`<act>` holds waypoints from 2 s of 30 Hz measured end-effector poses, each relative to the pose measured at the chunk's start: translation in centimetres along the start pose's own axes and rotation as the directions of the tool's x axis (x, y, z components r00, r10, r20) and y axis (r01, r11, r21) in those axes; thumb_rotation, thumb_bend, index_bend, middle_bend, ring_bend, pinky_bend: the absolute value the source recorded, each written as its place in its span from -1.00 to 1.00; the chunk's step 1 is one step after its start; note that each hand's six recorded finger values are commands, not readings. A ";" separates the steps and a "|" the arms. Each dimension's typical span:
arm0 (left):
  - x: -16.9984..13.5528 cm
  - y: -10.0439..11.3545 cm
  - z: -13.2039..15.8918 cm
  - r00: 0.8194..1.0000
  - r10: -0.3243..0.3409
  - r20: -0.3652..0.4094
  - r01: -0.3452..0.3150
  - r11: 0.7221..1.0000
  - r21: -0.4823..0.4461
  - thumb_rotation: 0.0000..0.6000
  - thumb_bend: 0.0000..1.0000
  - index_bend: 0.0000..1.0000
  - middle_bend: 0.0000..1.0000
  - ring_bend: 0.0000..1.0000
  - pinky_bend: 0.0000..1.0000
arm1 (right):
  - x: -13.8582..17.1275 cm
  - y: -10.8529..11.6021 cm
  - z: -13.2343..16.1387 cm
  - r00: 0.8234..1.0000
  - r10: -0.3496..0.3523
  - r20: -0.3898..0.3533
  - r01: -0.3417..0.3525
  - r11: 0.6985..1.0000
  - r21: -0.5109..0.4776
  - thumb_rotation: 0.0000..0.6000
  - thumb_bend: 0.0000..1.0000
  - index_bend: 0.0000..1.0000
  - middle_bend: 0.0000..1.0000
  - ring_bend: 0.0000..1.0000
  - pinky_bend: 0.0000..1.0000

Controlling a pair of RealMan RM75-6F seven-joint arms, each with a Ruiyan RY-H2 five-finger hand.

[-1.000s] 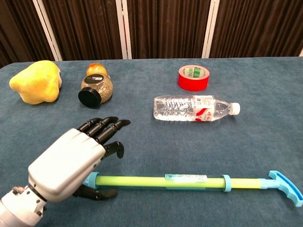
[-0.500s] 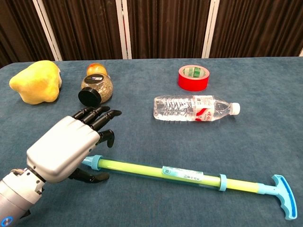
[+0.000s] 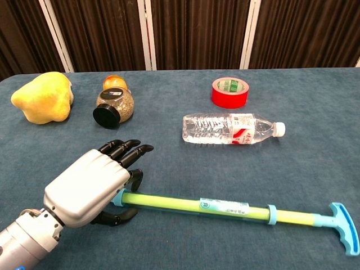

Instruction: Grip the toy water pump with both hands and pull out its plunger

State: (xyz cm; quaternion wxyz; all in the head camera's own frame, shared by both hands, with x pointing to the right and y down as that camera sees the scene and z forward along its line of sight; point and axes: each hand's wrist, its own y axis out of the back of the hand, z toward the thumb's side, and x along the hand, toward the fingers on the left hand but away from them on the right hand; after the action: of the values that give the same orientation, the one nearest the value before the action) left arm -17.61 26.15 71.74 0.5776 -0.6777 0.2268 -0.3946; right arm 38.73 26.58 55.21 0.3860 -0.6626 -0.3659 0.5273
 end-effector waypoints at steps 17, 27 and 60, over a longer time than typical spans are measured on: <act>-0.8 3.0 1.4 0.990 0.135 0.046 -0.133 0.990 -0.045 1.00 0.10 0.54 -0.56 -0.81 -0.70 | -0.8 -2.7 0.9 0.997 0.079 -0.025 -0.079 0.997 0.019 1.00 -0.62 -0.66 -1.00 -1.00 -1.00; -2.5 4.9 0.9 0.972 0.214 0.097 -0.208 0.976 -0.072 1.00 0.10 0.55 -0.54 -0.80 -0.70 | -1.6 -7.1 5.7 0.978 0.148 -0.145 -0.162 0.983 -0.092 1.00 -0.35 -0.40 -1.00 -1.00 -1.00; -3.3 5.0 1.4 0.954 0.267 0.135 -0.246 0.957 -0.153 1.00 0.10 0.57 -0.47 -0.76 -0.70 | -7.5 -14.6 9.7 0.960 0.250 -0.128 -0.276 0.925 -0.260 1.00 -0.22 -0.04 -1.00 -1.00 -1.00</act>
State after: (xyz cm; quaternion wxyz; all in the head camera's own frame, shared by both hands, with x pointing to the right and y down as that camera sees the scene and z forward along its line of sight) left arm -17.66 28.40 65.97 0.5928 -0.7082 0.2938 -0.2463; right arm 26.74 27.44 69.98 0.2324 -0.7765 -0.3252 0.4871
